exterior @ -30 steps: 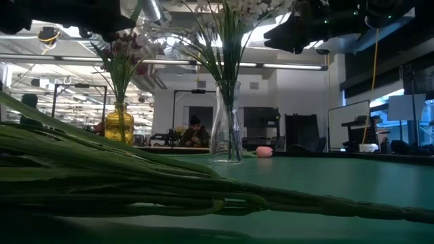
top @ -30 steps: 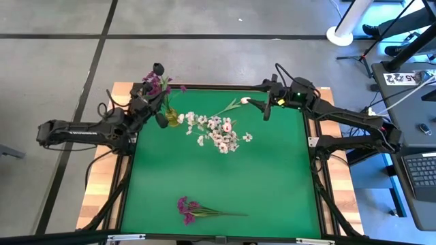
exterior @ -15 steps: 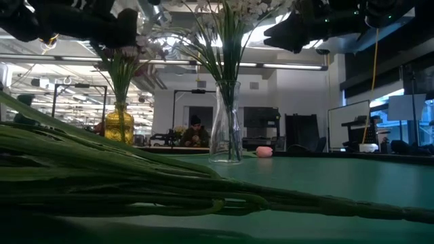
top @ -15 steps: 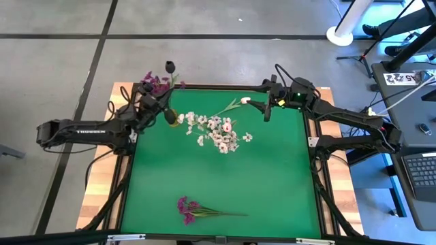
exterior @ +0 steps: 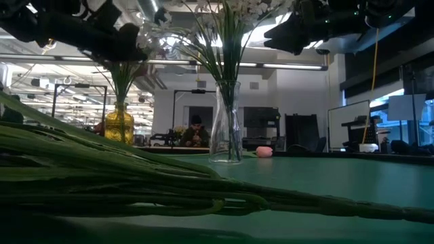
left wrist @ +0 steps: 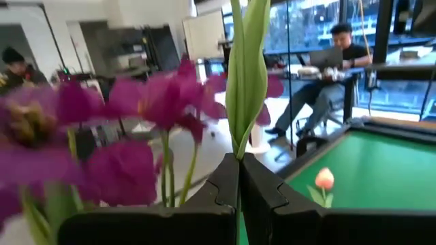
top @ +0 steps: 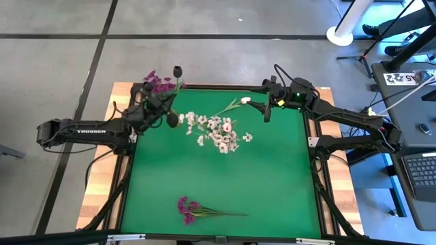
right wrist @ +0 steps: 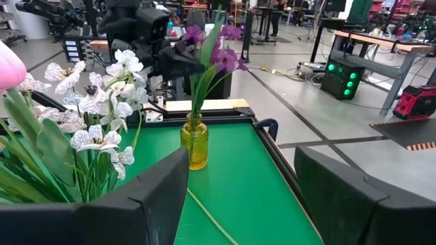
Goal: Sort flowers into vase by color
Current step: Put the black flower into the yellow vase, then put the pink flower into the transparent vase
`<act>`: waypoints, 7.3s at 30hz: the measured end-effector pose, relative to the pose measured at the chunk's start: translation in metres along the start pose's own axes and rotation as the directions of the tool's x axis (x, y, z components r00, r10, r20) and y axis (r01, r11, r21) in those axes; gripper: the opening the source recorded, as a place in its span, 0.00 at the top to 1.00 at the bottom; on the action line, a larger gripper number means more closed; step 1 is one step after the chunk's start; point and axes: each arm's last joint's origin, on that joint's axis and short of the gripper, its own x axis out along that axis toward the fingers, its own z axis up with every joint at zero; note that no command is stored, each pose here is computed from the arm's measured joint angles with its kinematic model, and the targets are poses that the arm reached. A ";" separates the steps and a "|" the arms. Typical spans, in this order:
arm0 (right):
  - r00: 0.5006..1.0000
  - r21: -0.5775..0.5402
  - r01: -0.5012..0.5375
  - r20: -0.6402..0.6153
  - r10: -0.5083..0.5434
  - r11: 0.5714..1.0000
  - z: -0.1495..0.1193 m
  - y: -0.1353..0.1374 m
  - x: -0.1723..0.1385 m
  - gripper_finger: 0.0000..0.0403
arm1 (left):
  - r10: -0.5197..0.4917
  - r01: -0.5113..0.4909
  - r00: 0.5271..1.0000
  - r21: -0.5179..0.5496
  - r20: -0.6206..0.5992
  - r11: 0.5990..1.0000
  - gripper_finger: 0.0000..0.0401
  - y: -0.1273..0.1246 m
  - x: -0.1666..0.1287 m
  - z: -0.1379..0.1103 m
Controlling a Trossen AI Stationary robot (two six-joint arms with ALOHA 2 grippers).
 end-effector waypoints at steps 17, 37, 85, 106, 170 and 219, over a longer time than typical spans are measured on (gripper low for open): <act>1.000 0.009 0.000 0.000 0.000 1.000 0.000 0.000 0.000 0.34 | -0.023 0.023 0.992 -0.001 -0.125 1.000 0.94 -0.002 -0.003 -0.014; 1.000 0.025 0.000 0.003 0.000 1.000 0.000 0.000 0.000 0.34 | -0.067 0.066 0.988 -0.011 -0.139 0.998 0.54 0.008 -0.017 -0.011; 1.000 0.026 0.000 0.000 0.000 1.000 0.000 0.000 0.000 0.34 | -0.268 0.239 0.825 -0.122 -0.497 0.963 0.44 0.008 -0.057 0.033; 0.945 -0.016 0.115 -0.305 -0.115 0.993 -0.036 -0.004 0.009 0.34 | -0.536 0.423 0.678 -0.330 -0.503 0.844 0.44 -0.016 -0.089 0.036; 0.603 -0.224 -0.145 -0.792 -0.094 0.964 -0.170 -0.069 0.126 0.81 | -0.544 0.407 0.804 -0.443 -0.242 0.799 0.54 -0.047 -0.113 -0.012; 0.595 -0.063 0.125 -0.794 -0.126 0.990 -0.045 -0.030 0.004 0.86 | -0.563 0.578 0.815 -0.267 0.136 0.772 0.54 -0.059 -0.111 0.055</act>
